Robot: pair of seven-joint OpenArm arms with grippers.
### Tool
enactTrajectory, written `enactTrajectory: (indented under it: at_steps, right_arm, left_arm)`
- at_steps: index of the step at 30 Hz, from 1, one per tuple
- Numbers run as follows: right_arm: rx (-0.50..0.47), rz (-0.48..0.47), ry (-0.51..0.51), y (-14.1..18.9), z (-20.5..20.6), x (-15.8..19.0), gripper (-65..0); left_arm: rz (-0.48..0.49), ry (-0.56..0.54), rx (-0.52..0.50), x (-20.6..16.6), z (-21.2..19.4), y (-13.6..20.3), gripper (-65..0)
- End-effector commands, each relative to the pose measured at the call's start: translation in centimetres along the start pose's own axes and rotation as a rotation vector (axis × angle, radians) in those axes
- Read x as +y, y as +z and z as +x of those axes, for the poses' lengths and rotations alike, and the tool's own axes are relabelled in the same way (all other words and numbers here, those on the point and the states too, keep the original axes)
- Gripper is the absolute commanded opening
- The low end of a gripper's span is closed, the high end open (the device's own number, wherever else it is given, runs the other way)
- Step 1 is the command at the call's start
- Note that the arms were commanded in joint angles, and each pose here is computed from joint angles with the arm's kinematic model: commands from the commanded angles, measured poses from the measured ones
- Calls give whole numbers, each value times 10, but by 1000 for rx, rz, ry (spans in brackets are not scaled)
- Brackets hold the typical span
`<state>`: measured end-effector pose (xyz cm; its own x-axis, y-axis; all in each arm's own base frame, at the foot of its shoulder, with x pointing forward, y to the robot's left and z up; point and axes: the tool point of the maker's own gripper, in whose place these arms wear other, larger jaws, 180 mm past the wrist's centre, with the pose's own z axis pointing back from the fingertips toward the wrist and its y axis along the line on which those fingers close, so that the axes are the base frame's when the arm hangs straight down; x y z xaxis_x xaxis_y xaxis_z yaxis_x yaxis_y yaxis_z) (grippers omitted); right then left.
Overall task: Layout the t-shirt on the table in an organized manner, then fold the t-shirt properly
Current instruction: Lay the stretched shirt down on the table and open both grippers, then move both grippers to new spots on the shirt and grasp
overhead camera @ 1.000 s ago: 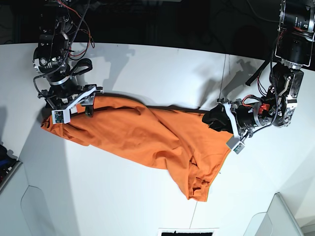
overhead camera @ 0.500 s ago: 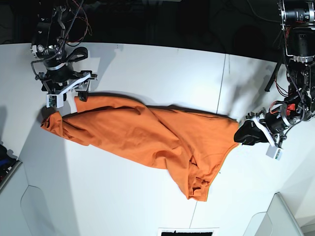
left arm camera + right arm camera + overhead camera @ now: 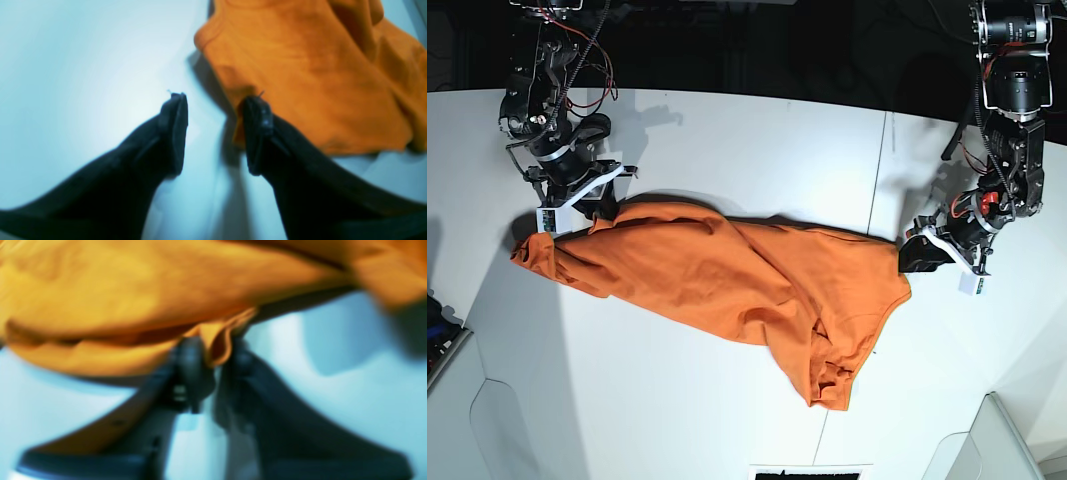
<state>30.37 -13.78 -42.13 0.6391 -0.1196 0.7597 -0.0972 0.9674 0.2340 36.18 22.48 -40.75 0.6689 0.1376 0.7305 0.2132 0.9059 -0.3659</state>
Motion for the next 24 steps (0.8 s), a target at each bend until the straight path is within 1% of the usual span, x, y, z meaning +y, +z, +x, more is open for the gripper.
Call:
enactTrajectory:
  at_steps: [1,2,3,4,6,9,12,14,17,19,22,23,24]
  right_arm:
    - [7,4,14,1,1,0,-629]
    - [5,1,13,1,1,0,-650]
    - [5,-2,12,1,1,-1,-650]
    - [4,-2,14,1,2,-1,-650]
    - [-11,-5,22,5,8,-1,-650]
    - [-57,-29,49,22,30,-5,-650]
    - [-142,-85,81,54,58,-17,-650]
    - [-192,-113,104,76,74,-22,-650]
    - [-270,-111,100,105,98,-22,-650]
    - [-277,-101,82,115,103,-22,-650]
    - [-227,-105,66,115,93,-26,-650]
    - [-210,-105,61,114,89,-26,-623]
    - [-194,-104,57,112,86,-27,-562]
  left_arm:
    - [-4,-13,-23,-1,11,0,-424]
    - [-12,-7,-31,-5,11,-3,-502]
    - [-15,-5,-32,-7,10,-4,-591]
    - [-16,-4,-33,-7,10,-4,-650]
    - [-10,-15,-34,-5,14,-1,-650]
    - [-14,-61,-44,-3,34,13,-650]
    - [-30,-161,-43,-11,65,36,-650]
    - [-39,-243,-65,-20,89,53,-650]
    - [-51,-359,-112,-35,122,76,-650]
    - [-60,-402,-102,-43,128,84,-650]
    - [-71,-396,-52,-45,117,83,-650]
    - [-73,-387,-42,-45,112,81,-650]
    - [-78,-374,-35,-45,106,78,-650]
